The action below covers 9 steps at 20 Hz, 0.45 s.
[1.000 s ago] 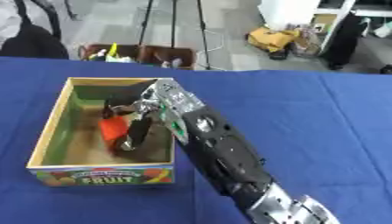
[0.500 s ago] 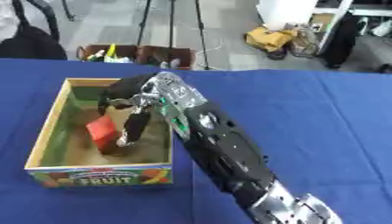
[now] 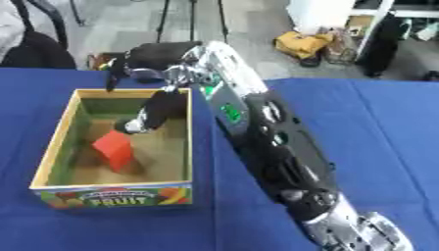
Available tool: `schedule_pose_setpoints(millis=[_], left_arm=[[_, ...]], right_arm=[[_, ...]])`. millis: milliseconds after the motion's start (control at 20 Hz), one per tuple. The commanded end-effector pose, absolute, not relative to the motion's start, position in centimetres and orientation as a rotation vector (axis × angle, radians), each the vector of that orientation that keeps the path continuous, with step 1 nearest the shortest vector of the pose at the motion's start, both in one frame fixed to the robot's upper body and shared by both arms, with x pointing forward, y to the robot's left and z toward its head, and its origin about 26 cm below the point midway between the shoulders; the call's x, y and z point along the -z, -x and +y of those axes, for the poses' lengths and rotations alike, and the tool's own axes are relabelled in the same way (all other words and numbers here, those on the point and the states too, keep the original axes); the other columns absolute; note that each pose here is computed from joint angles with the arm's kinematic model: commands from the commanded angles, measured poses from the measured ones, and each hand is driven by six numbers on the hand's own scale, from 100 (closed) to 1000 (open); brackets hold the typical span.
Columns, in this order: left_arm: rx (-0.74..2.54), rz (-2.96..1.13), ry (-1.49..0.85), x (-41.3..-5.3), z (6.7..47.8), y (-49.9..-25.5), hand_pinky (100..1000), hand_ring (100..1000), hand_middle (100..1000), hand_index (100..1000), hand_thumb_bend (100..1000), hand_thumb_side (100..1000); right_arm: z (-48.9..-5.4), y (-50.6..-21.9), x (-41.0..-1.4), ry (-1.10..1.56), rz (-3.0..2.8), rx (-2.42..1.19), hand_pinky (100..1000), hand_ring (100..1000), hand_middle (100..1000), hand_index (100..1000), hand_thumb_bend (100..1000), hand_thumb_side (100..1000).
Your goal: Pick up objects on the table and place them in the box.
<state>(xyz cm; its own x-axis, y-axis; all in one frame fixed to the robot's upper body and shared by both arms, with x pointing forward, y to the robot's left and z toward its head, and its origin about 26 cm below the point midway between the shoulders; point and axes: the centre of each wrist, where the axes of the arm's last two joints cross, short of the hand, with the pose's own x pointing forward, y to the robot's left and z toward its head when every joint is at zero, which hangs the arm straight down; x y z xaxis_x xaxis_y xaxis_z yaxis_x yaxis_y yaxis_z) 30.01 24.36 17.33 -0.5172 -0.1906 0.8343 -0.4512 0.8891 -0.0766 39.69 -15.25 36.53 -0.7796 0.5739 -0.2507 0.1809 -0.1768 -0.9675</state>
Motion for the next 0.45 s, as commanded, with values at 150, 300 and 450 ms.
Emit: schedule_pose_setpoints(millis=[150,300,450], left_arm=[[-0.360,-2.139,-0.491,-17.9,25.0,-29.7,227,441,466,442,100,809],[-0.360,-2.136,-0.491,-17.8,25.0,-29.7,228,441,466,442,100,809],[-0.366,-2.133,-0.499,-17.7,25.1,-29.6,228,441,466,442,100,809]], right_arm=[[-19.2,-35.4,-40.1,0.901,-2.047,-1.782,643,786,683,829,100,679],[-20.6,-34.0,-40.1,0.827,-2.170,-1.547,613,740,631,827,100,764],[-21.4,-32.7,-39.6,0.755,-2.280,-1.309,619,734,641,838,100,825]])
